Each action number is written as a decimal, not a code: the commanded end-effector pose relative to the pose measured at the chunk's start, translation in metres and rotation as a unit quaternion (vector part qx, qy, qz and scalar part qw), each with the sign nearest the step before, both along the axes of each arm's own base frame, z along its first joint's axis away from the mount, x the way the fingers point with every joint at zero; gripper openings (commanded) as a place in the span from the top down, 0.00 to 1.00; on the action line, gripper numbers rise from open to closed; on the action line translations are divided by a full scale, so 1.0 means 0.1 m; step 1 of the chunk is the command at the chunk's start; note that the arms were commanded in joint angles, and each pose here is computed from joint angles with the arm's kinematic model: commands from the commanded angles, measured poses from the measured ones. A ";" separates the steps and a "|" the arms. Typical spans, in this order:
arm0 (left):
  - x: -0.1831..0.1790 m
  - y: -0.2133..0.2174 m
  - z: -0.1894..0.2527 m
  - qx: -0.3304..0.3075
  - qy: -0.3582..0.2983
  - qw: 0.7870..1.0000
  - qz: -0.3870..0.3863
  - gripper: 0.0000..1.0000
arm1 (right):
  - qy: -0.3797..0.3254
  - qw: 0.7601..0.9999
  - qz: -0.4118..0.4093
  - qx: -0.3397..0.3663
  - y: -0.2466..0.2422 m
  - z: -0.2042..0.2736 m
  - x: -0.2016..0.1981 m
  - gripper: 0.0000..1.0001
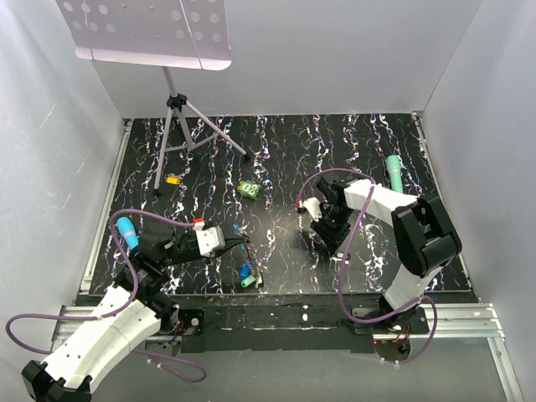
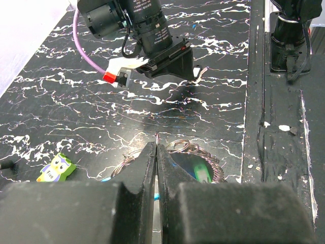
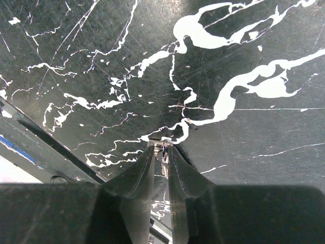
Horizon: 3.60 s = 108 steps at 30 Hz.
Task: Put the keys on the keyring
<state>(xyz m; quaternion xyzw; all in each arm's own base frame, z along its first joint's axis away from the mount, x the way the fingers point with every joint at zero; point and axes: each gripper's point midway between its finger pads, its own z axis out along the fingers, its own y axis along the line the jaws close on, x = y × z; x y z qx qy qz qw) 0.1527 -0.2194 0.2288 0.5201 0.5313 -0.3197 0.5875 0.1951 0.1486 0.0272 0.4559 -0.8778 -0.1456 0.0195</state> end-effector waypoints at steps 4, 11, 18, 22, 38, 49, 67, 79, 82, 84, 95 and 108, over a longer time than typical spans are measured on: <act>0.03 0.01 0.28 -0.019 -0.036 0.999 0.006 1.00 | 0.006 1.000 0.007 -0.009 0.00 -0.05 -0.01 0.80; 0.03 0.01 0.29 -0.019 -0.038 0.999 0.004 1.00 | 0.000 1.000 0.008 -0.010 0.01 -0.02 0.02 0.96; 0.03 0.01 0.28 -0.018 -0.036 0.999 0.003 1.00 | -0.008 1.000 0.019 -0.008 0.08 0.01 0.09 0.99; 0.03 0.01 0.28 -0.018 -0.036 0.999 0.006 1.00 | -0.016 0.999 0.031 -0.004 0.20 0.07 0.20 0.99; 0.06 0.03 0.23 -0.009 -0.035 0.999 0.013 1.00 | -0.042 0.995 0.087 0.010 0.88 0.18 0.76 0.99; 0.06 0.02 0.23 -0.008 -0.035 0.999 0.012 1.00 | -0.041 0.995 0.090 0.014 1.05 0.14 0.90 0.99; 0.07 0.02 0.21 -0.005 -0.033 0.999 0.011 1.00 | -0.040 0.995 0.085 0.016 1.08 0.15 0.92 0.85; 0.07 0.02 0.21 -0.005 -0.033 0.999 0.012 1.00 | -0.047 0.996 0.076 0.029 1.14 0.27 0.94 0.76; 0.07 0.03 0.21 -0.006 -0.033 0.999 0.013 1.00 | -0.054 0.995 0.072 0.037 1.16 0.35 0.96 0.70; 0.07 0.02 0.21 -0.005 -0.032 0.999 0.013 1.00 | -0.058 0.995 0.071 0.042 1.17 0.41 0.97 0.68; 0.07 0.02 0.21 -0.005 -0.032 0.999 0.013 1.00 | -0.052 0.996 0.066 0.042 1.13 0.39 0.95 0.66; 0.07 0.02 0.21 -0.005 -0.032 0.999 0.013 1.00 | -0.012 0.998 0.061 0.033 1.02 0.24 0.81 0.66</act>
